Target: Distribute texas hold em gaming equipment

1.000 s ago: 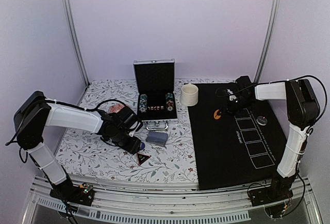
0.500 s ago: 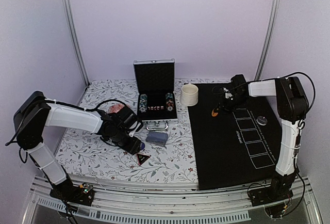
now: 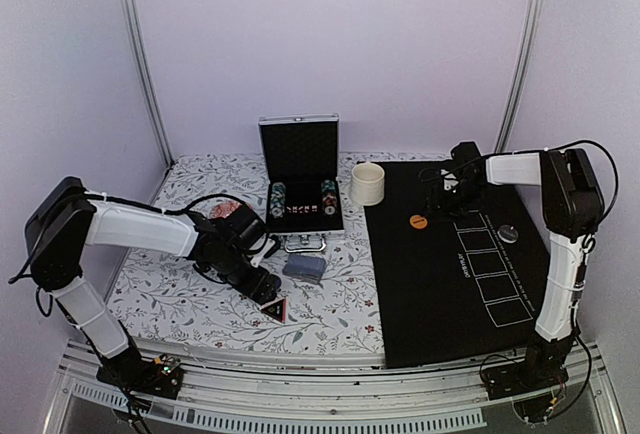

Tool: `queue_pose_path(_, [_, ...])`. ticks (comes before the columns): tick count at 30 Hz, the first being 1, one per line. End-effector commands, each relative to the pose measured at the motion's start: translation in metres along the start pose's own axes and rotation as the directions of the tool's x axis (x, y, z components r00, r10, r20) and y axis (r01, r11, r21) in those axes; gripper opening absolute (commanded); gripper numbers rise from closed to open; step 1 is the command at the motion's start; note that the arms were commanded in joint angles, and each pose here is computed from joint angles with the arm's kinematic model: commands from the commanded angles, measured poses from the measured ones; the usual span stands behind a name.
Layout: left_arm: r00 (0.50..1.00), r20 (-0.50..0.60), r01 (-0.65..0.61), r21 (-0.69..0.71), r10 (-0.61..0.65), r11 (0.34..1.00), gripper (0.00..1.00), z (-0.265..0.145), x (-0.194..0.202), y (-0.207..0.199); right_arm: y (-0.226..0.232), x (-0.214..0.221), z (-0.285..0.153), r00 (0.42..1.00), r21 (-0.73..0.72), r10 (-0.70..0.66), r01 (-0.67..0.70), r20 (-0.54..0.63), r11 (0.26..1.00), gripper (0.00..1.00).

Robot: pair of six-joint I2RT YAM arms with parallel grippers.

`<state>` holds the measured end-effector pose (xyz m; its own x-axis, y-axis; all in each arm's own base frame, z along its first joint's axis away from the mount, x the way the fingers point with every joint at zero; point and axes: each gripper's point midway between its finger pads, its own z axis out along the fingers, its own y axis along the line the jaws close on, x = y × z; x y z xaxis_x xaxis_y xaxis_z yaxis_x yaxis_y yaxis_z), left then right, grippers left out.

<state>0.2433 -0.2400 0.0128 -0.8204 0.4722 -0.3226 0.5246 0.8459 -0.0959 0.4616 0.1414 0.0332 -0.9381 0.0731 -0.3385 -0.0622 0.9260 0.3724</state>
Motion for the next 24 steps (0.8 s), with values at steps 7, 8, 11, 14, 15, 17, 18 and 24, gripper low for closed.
queue_pose_path(7, [0.994, -0.11, -0.008, 0.008, 0.009, 1.0, 0.82, 0.016, 0.009, -0.001, 0.025, 0.004, -0.065, 0.988, 0.075, -0.121, 0.114, 0.092, 0.991, 0.68])
queue_pose_path(8, [0.994, -0.104, -0.01, 0.008, 0.011, 1.0, 0.82, 0.017, 0.006, -0.001, 0.026, 0.007, -0.067, 0.988, 0.071, -0.123, 0.117, 0.091, 0.991, 0.68])
queue_pose_path(11, [0.995, -0.1, -0.027, 0.01, 0.028, 1.0, 0.82, 0.019, 0.0, -0.003, 0.031, 0.012, -0.073, 0.987, 0.052, -0.125, 0.12, 0.097, 0.991, 0.68])
queue_pose_path(14, [0.993, -0.113, -0.032, 0.006, 0.033, 0.999, 0.79, 0.023, 0.0, -0.002, 0.032, 0.014, -0.079, 0.986, 0.047, -0.124, 0.119, 0.108, 0.992, 0.69])
queue_pose_path(15, [0.993, -0.118, -0.031, 0.0, 0.031, 1.0, 0.79, 0.024, 0.001, -0.001, 0.033, 0.015, -0.081, 0.986, 0.043, -0.124, 0.12, 0.112, 0.992, 0.69])
queue_pose_path(17, [0.991, -0.129, -0.034, -0.008, 0.033, 0.999, 0.75, 0.027, 0.003, 0.0, 0.035, 0.016, -0.083, 0.986, 0.035, -0.123, 0.12, 0.115, 0.992, 0.69])
queue_pose_path(18, [0.991, -0.133, -0.036, -0.01, 0.034, 0.999, 0.74, 0.028, 0.004, 0.001, 0.035, 0.016, -0.085, 0.985, 0.035, -0.124, 0.121, 0.117, 0.992, 0.69])
queue_pose_path(24, [0.987, -0.156, -0.036, -0.015, 0.033, 0.999, 0.7, 0.034, 0.006, 0.002, 0.035, 0.017, -0.091, 0.984, 0.045, -0.123, 0.118, 0.125, 0.992, 0.69])
